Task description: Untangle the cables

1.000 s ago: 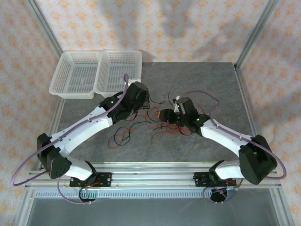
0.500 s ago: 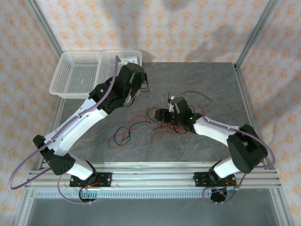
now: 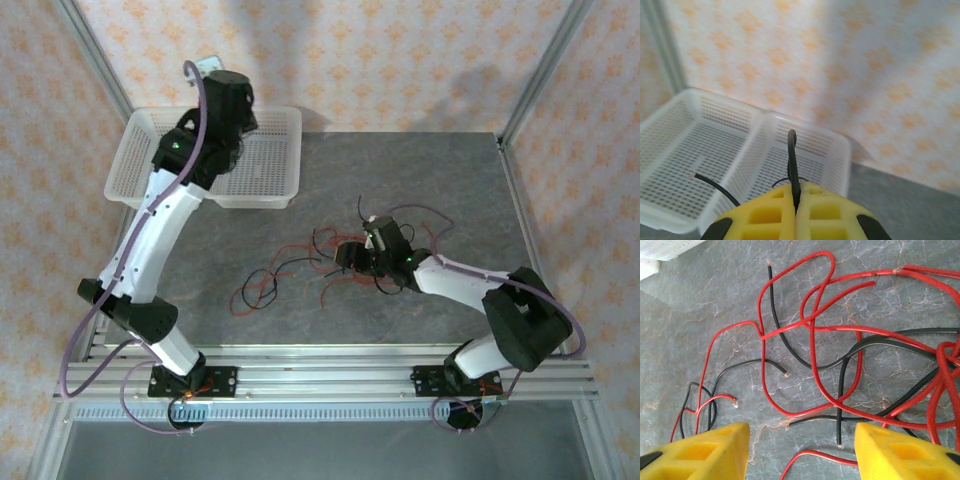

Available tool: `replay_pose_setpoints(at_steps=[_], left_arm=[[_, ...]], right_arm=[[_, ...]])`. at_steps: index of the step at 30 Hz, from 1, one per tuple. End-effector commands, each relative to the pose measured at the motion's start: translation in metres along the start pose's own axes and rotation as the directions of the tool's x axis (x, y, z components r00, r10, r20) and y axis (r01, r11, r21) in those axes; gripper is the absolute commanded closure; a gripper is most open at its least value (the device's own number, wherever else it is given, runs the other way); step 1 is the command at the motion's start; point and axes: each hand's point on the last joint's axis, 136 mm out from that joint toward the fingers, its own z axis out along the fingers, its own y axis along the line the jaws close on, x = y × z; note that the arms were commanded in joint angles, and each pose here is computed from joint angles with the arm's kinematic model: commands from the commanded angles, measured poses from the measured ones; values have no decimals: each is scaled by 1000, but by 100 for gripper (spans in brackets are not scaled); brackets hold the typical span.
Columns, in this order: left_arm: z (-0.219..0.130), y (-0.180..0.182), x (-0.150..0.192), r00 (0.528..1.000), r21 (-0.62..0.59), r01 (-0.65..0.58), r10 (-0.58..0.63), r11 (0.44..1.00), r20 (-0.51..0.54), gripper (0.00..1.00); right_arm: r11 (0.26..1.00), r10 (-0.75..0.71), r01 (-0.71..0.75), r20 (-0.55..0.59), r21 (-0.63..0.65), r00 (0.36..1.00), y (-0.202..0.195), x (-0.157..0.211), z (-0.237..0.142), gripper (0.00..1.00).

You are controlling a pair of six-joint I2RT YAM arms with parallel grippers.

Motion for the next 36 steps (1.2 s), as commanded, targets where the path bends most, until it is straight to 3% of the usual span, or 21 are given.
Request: replay_pose_setpoints(at_steps=[1,7,11,17,21,27,32,36], left_arm=[[25,38,-29,996,-125,22,-12,992,83,100],[72,91,-44,989,-267,67,-28,961,147,100],[111,122,-30,991,-331,74,-31,941,131,100],[175,155,22,996,-375,63,-38,925,75,100],[220,174,71,998,-388,50,-61,920,-16,100],[253,176,128,986,-350,21,-78,936,-150,99],[253,172,144,976,-319,31,-97,947,-193,56],[247,168,130,978,-307,31,-92,951,-187,37]], right_arm=[[1000,-8,8,23,19,1000,-4,0,-8,43],[999,4,-5,18,31,1000,-10,5,-9,43],[999,13,-13,4,41,1000,-15,10,-6,43],[998,20,-20,-10,53,1000,-18,13,-5,43],[998,21,-20,-11,64,1000,-20,14,-6,43],[997,24,-23,-14,74,1000,-23,16,-9,43],[997,20,-19,-20,79,1000,-22,16,-10,43],[996,-4,6,-22,94,1000,-17,16,-12,43]])
